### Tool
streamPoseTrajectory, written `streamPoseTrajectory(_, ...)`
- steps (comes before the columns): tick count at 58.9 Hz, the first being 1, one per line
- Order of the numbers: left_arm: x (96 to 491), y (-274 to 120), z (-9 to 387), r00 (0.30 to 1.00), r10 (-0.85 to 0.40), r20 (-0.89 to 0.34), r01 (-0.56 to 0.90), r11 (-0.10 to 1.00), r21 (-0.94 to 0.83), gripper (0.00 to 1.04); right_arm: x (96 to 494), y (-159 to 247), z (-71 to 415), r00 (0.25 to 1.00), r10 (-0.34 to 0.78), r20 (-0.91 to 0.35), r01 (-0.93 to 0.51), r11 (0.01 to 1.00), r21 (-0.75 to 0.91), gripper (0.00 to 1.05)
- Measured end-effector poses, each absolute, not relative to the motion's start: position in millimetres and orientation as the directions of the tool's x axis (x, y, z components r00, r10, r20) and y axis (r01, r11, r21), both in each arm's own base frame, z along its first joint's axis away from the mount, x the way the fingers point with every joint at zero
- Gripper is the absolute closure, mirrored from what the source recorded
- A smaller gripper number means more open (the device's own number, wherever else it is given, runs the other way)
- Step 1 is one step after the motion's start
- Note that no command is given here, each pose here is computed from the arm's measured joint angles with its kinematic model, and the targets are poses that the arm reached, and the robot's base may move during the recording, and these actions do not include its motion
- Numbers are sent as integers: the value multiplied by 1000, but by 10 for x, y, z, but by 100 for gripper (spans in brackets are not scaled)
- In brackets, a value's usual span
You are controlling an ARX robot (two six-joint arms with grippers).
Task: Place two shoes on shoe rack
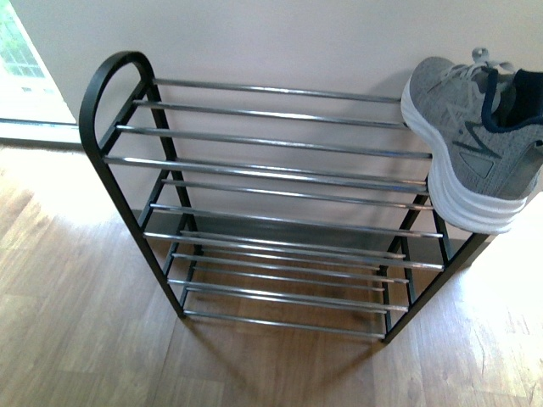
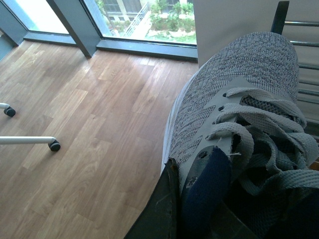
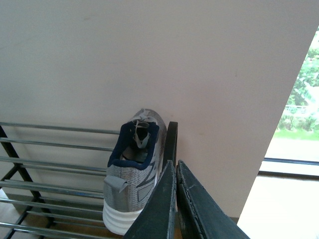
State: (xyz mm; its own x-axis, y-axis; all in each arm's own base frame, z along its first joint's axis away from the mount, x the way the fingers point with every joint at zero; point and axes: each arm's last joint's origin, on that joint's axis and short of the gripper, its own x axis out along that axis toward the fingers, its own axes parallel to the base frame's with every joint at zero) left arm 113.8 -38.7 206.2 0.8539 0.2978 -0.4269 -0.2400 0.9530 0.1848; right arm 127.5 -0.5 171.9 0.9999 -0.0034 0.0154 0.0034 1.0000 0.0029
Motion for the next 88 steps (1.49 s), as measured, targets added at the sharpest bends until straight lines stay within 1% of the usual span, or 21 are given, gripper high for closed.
streamPoseTrajectory(32, 1138, -387, 2062, 854, 298, -427, -240, 953, 185, 104, 1113, -4, 1730, 1000, -4, 21, 4, 1000, 2, 103)
streamPoseTrajectory(43, 1138, -387, 2062, 854, 298, -427, -240, 953, 185, 104, 1108, -4, 1734, 1000, -3, 26, 3, 1000, 2, 73)
streamPoseTrajectory(45, 1138, -387, 2062, 854, 298, -427, -240, 953, 185, 104, 1107, -4, 1735, 1000, -3, 26, 3, 1000, 2, 64)
streamPoseTrajectory(51, 1138, -387, 2062, 854, 298, -427, -240, 953, 185, 104, 1107, -4, 1735, 1000, -3, 26, 3, 1000, 2, 49)
streamPoseTrajectory(53, 1138, -387, 2062, 854, 298, -427, -240, 953, 185, 104, 1107, -4, 1735, 1000, -3, 26, 3, 1000, 2, 42)
streamPoseTrajectory(56, 1138, -387, 2062, 854, 298, -427, -240, 953, 185, 104, 1107, -4, 1735, 1000, -3, 26, 3, 1000, 2, 35)
streamPoseTrajectory(58, 1138, -387, 2062, 854, 298, -427, -240, 953, 185, 104, 1107, -4, 1735, 1000, -3, 26, 3, 1000, 2, 28)
streamPoseTrajectory(60, 1138, -387, 2062, 854, 298, -427, -240, 953, 185, 104, 1107, -4, 1734, 1000, -3, 26, 3, 1000, 4, 24)
streamPoseTrajectory(63, 1138, -387, 2062, 854, 298, -427, -240, 953, 185, 104, 1103, -4, 1731, 1000, -3, 23, 3, 1000, 4, 30)
streamPoseTrajectory(67, 1138, -387, 2062, 854, 298, -427, -240, 953, 185, 104, 1094, -4, 1728, 1000, -4, 20, 4, 1000, 3, 42)
streamPoseTrajectory(74, 1138, -387, 2062, 854, 298, -427, -240, 953, 185, 104, 1070, -4, 1725, 1000, -4, 20, 4, 1000, 4, 60)
streamPoseTrajectory(77, 1138, -387, 2062, 854, 298, -427, -240, 953, 185, 104, 1025, -2, 1687, 1000, -1, -11, 1, 1000, 3, 69)
streamPoseTrajectory(80, 1138, -387, 2062, 854, 298, -427, -240, 953, 185, 104, 993, -3, 1682, 1000, -4, -9, 4, 1000, 3, 76)
streamPoseTrajectory(84, 1138, -387, 2062, 854, 298, -427, -240, 953, 185, 104, 971, -2, 1699, 1000, -2, 15, 2, 1000, 3, 90)
streamPoseTrajectory(88, 1138, -387, 2062, 854, 298, -427, -240, 953, 185, 104, 971, -2, 1697, 1000, -2, 14, 2, 1000, 3, 101)
